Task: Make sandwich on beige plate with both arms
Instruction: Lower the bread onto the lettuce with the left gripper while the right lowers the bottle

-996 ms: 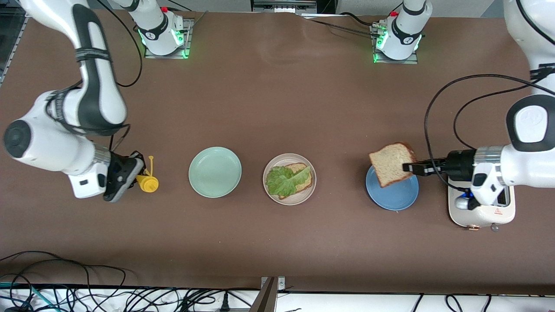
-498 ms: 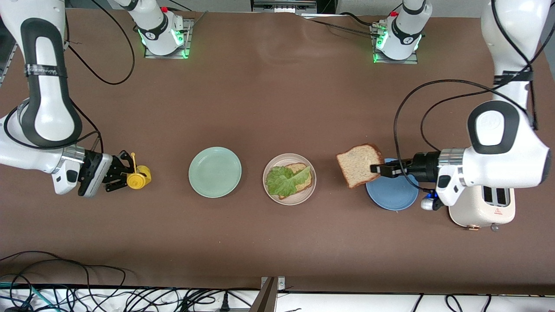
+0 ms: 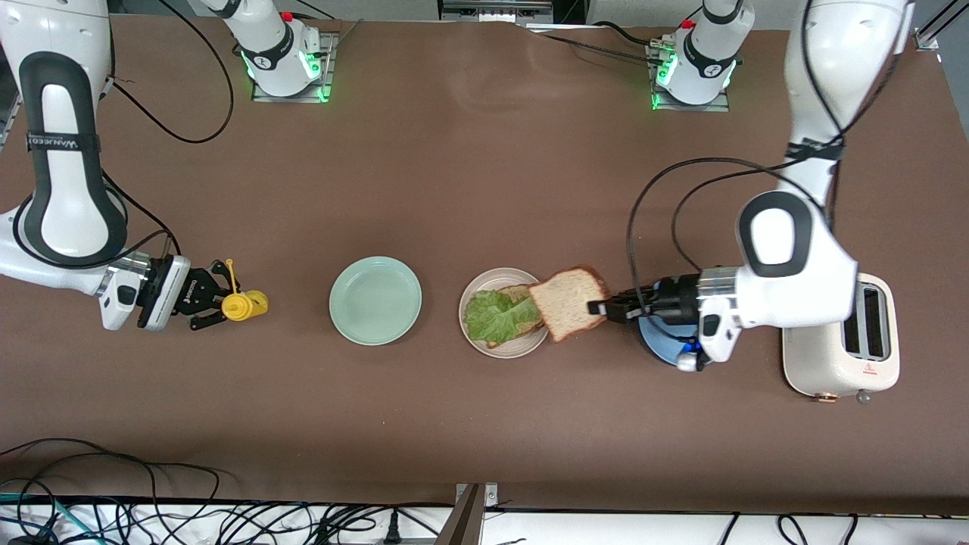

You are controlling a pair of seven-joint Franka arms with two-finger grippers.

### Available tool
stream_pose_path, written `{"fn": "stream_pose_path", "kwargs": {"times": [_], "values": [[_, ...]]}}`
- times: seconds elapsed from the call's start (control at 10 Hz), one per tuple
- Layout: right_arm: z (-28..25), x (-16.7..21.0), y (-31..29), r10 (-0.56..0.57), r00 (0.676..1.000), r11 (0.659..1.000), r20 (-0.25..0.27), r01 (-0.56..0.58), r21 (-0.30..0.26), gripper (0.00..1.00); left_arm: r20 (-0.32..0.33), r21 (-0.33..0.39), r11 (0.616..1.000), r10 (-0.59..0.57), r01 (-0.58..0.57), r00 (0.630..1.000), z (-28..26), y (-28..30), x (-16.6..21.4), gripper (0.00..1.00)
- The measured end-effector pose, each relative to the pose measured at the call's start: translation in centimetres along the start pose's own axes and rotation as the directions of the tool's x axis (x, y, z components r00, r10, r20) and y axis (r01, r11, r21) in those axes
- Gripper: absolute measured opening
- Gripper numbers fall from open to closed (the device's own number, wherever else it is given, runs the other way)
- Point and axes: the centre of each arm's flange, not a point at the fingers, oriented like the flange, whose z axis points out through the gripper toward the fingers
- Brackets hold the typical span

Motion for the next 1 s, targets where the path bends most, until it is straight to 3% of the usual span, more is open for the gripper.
{"fn": "stream_pose_path", "kwargs": {"times": [0.2, 0.5, 0.8, 1.0], "values": [[0.8, -2.8, 0.5, -0.022, 0.999, 1.000, -0.033, 0.022, 0.010, 0.10, -0.021, -0.012, 1.000, -0.010, 0.010, 1.000, 4.4, -0.3, -0.1, 0.10], [0.8, -3.9, 0.5, -0.050, 0.996, 0.998, -0.071, 0.052, 0.027, 0.10, -0.067, -0.020, 0.999, -0.033, 0.032, 0.997, 9.4, -1.5, 0.1, 0.10], [1.1, -4.7, 0.6, -0.068, 0.994, 0.997, -0.084, 0.070, 0.031, 0.10, -0.118, -0.068, 0.996, -0.071, 0.064, 0.990, 12.6, -1.6, -0.4, 0.10], [1.4, -5.0, 0.7, -0.078, 0.993, 0.996, -0.084, 0.081, 0.034, 0.10, -0.118, -0.070, 0.995, -0.074, 0.066, 0.990, 13.1, -1.9, -0.4, 0.10]]}}
